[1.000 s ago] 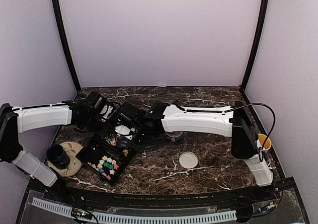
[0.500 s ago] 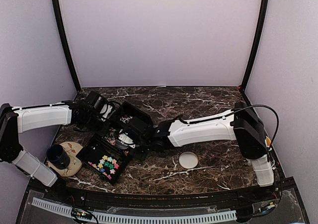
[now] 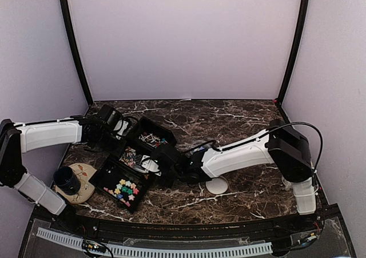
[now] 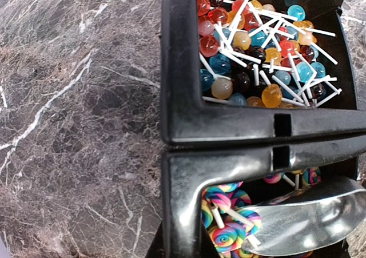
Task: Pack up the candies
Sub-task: Scoop the fake candies from the plate.
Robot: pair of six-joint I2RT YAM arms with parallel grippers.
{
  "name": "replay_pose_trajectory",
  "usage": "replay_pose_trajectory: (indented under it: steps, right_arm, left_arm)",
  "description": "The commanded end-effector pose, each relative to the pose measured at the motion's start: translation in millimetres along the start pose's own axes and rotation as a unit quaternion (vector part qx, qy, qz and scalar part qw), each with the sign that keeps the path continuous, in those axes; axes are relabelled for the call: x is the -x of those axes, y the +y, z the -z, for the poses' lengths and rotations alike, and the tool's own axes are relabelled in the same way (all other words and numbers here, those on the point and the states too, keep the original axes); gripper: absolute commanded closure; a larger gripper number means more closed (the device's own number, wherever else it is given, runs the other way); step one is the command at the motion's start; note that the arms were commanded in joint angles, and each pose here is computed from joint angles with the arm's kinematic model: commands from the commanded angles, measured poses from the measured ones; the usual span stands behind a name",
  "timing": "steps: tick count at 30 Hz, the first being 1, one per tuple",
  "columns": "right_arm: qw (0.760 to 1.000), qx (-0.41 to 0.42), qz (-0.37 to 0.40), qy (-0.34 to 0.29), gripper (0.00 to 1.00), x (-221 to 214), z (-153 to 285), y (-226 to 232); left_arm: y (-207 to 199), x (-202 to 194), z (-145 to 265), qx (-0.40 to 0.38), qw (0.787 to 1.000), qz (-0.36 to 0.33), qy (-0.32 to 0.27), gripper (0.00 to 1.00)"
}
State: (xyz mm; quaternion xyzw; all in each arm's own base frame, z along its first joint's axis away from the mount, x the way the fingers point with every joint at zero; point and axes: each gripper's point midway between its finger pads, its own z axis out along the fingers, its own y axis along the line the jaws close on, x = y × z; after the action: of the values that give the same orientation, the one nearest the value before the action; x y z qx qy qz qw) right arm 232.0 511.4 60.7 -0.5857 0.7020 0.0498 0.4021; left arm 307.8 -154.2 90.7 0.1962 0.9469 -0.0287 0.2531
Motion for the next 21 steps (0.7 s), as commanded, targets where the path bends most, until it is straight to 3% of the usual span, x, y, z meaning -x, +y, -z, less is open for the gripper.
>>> replay_pose_trajectory:
  steps: [1, 7, 16, 21]
  right_arm:
    - [0.997, 0.003, -0.049, -0.067, 1.00, 13, -1, -23]
    - [0.990, -0.009, -0.079, -0.116, 1.00, 16, 18, -39]
    - [0.990, 0.010, -0.090, -0.106, 1.00, 8, 15, -33]
    - [0.983, 0.028, -0.105, -0.149, 1.00, 16, 32, -33]
  left_arm:
    - [-63, 42, 34, -0.163, 0.983, 0.015, -0.077, 1.00]
    - [-54, 35, 26, -0.148, 0.987, 0.031, -0.062, 1.00]
    - [-49, 37, 26, -0.141, 0.987, 0.036, -0.071, 1.00]
    - [-44, 35, 24, -0.127, 0.989, 0.040, -0.068, 1.00]
